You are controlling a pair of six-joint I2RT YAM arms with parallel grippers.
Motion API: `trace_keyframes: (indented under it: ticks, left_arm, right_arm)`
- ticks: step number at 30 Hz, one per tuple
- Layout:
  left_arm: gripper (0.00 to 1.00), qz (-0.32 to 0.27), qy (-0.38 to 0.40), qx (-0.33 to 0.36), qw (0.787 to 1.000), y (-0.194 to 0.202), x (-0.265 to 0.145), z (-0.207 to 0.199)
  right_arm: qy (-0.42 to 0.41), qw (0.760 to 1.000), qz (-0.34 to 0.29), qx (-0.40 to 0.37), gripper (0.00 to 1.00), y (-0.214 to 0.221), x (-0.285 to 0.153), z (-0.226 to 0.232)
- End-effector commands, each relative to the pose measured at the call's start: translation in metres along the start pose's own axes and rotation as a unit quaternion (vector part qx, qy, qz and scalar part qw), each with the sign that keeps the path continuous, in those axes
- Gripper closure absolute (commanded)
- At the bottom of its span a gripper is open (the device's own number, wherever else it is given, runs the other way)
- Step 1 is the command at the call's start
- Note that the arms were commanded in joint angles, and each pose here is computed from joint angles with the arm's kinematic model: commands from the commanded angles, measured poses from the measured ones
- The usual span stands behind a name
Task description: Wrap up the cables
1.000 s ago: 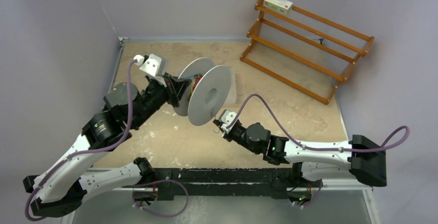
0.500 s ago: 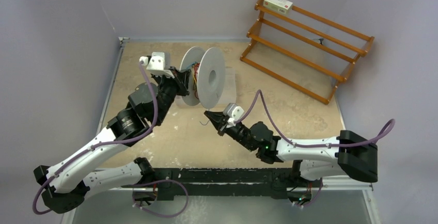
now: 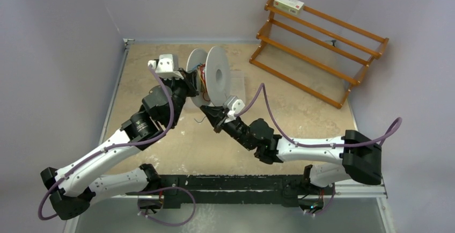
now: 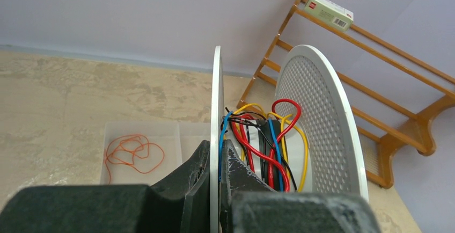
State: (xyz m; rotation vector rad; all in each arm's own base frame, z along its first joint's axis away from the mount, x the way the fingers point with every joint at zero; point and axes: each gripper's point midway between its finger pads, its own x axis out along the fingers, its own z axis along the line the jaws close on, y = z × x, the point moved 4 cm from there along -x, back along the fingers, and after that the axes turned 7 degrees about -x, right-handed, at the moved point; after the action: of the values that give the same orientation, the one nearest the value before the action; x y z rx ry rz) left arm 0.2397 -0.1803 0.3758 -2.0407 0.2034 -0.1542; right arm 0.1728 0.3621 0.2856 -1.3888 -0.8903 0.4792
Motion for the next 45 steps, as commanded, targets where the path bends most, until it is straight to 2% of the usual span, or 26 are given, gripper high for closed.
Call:
trace_keyframes:
  ticks: [1, 6, 10, 16, 24, 28, 29, 35, 42, 45]
  left_arm:
    - [1.0, -0.015, 0.009, 0.002, 1.0, -0.015, 0.0, -0.008]
    - [1.0, 0.015, -0.009, 0.05, 0.999, 0.001, 0.003, 0.0]
    - [1.0, 0.034, -0.015, 0.066, 0.997, 0.012, 0.004, 0.004]
    - [1.0, 0.058, -0.006, 0.056, 0.997, 0.028, 0.001, 0.006]
    - [1.0, 0.1, 0.024, -0.014, 0.995, 0.051, 0.0, -0.007]
    - [1.0, 0.119, 0.02, -0.004, 0.993, 0.065, 0.005, -0.008]
    - [1.0, 0.123, 0.018, 0.001, 0.992, 0.067, 0.005, -0.007]
    - [1.0, 0.132, 0.015, 0.015, 0.991, 0.069, 0.007, -0.007]
    - [1.0, 0.14, 0.031, 0.016, 0.99, 0.07, 0.007, -0.013]
    - [1.0, 0.145, 0.037, 0.021, 0.989, 0.072, 0.006, -0.013]
  right_arm:
    - [0.016, 0.997, -0.067, 0.026, 1.0, -0.068, 0.018, -0.005]
    - [0.03, 0.999, -0.036, 0.018, 1.0, -0.08, 0.027, -0.009]
    - [0.037, 0.999, -0.006, 0.027, 1.0, -0.07, 0.026, -0.009]
    - [0.064, 0.996, -0.009, 0.058, 1.0, -0.074, 0.023, -0.016]
    - [0.083, 0.993, 0.011, 0.082, 1.0, -0.063, 0.002, -0.024]
    - [0.087, 0.993, 0.02, 0.078, 1.0, -0.067, -0.006, -0.028]
    - [0.087, 0.993, 0.023, 0.078, 1.0, -0.068, -0.008, -0.029]
    - [0.092, 0.992, 0.027, 0.08, 0.82, -0.07, -0.021, -0.035]
    - [0.093, 0.993, 0.023, 0.074, 0.8, -0.068, -0.022, -0.036]
    - [0.094, 0.993, 0.024, 0.068, 0.83, -0.068, -0.02, -0.036]
